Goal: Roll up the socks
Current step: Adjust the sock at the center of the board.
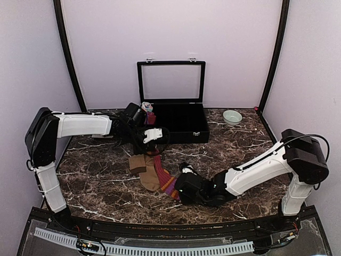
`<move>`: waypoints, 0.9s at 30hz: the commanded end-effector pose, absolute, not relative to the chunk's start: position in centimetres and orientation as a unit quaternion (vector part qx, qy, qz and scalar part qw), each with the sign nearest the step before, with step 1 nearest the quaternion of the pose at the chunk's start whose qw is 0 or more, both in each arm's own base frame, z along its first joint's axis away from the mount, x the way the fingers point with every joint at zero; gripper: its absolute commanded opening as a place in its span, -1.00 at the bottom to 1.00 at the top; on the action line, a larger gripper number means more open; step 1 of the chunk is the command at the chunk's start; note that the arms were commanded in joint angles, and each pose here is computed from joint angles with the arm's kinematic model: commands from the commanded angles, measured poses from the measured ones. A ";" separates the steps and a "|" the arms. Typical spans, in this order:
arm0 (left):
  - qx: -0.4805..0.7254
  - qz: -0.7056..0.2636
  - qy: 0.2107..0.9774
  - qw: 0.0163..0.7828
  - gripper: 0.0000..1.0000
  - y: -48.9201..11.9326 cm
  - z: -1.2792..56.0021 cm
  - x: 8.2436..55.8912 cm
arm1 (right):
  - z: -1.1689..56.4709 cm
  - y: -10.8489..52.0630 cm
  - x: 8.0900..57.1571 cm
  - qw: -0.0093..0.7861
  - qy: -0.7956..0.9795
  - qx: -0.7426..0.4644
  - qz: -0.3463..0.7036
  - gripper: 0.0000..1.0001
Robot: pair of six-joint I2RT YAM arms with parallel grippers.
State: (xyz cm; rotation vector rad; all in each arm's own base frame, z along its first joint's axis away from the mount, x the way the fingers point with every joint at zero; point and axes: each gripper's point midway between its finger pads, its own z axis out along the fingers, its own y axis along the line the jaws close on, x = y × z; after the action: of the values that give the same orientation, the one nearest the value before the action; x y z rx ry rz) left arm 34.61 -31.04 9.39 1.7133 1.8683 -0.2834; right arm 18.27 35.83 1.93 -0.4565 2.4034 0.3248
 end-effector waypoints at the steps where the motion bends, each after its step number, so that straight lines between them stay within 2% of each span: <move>1: 0.644 -0.067 0.698 0.306 -1.00 -33.3 10.0 36.8 | -0.4 34.1 16.0 0.280 0.941 -0.179 0.059 -0.64; 5: 0.635 -0.038 0.692 0.341 -1.00 -34.2 11.4 39.0 | 1.0 34.1 14.9 0.284 0.939 -0.170 0.088 -0.52; 9: 0.643 -0.046 0.666 0.376 -1.00 -35.2 13.0 39.1 | 3.2 34.5 13.9 0.298 0.922 -0.202 0.144 -0.38; 12: 0.657 -0.060 0.630 0.411 -0.87 -36.1 14.7 38.2 | 5.7 33.8 14.4 0.325 0.907 -0.207 0.169 -0.26; 19: 0.695 -0.041 0.609 0.381 -0.77 -36.7 13.9 37.1 | 7.3 30.4 16.6 0.343 0.897 -0.134 0.243 0.07; 27: 0.685 -0.030 0.616 0.387 -0.80 -36.2 14.0 37.3 | 5.9 31.8 16.8 0.297 0.905 -0.101 0.286 0.07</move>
State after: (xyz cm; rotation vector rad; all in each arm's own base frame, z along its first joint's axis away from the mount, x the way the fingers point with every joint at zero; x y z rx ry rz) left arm 37.43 -36.73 12.85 1.7554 1.5872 -0.1002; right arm 16.99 29.18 5.52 -0.3019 2.3980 0.6159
